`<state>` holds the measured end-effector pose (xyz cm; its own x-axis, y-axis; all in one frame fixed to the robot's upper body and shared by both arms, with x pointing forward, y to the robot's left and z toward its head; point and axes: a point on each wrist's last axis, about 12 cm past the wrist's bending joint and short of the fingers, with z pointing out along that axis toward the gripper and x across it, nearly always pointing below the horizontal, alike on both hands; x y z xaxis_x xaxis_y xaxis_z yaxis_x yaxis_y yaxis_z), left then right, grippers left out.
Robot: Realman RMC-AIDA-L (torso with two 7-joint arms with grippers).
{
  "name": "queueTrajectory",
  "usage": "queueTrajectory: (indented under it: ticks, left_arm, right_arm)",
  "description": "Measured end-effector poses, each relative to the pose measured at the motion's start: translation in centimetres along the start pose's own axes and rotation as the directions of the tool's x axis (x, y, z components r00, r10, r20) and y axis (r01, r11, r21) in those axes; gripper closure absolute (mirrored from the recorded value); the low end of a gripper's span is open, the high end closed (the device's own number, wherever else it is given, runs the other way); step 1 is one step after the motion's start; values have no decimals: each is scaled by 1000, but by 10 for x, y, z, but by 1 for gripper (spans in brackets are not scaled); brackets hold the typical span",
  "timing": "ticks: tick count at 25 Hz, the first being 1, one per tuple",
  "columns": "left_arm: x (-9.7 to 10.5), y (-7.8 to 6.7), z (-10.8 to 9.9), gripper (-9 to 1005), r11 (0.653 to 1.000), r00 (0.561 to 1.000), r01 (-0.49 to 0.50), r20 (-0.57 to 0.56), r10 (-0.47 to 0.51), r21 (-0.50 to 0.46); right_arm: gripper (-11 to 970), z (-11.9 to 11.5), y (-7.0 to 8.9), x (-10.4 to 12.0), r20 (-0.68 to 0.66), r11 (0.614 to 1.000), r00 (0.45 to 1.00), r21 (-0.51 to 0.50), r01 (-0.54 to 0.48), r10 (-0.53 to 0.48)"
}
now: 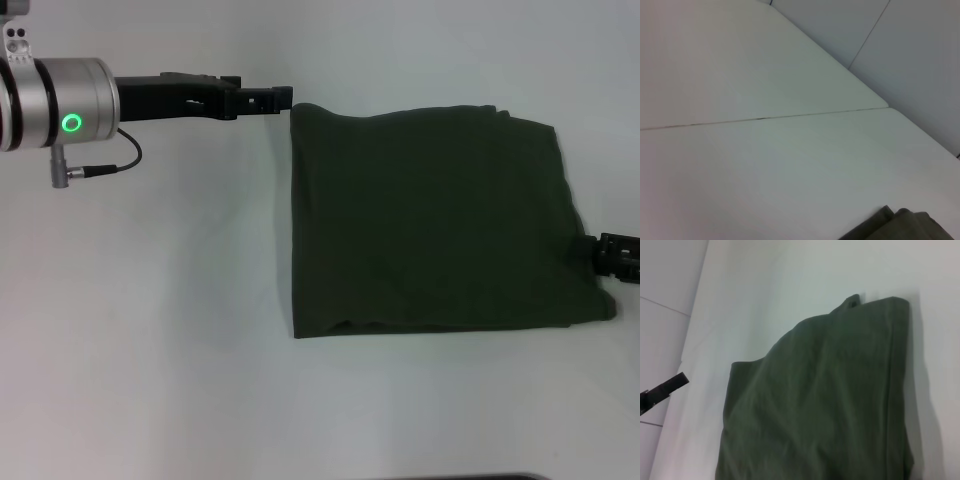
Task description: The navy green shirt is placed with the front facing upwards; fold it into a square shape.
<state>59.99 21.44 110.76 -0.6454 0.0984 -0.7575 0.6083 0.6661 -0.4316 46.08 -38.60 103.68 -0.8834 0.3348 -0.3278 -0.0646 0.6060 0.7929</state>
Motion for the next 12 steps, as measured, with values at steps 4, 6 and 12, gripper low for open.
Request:
queueTrajectory:
  ticks: [4, 6, 12]
  left_arm:
    - [0, 0, 0, 101, 1000, 1000, -1, 1, 1, 2]
    - [0, 0, 0, 101, 1000, 1000, -1, 0, 1, 2]
    - [0, -1, 1, 100, 1000, 1000, -3, 0, 3, 0]
  right_arm:
    - [181, 4, 1, 0, -6, 1000, 1000, -2, 2, -2]
    - [181, 5, 1, 0, -6, 1000, 1000, -2, 2, -2]
    - [186, 7, 1, 1, -4, 1000, 1000, 0, -1, 1]
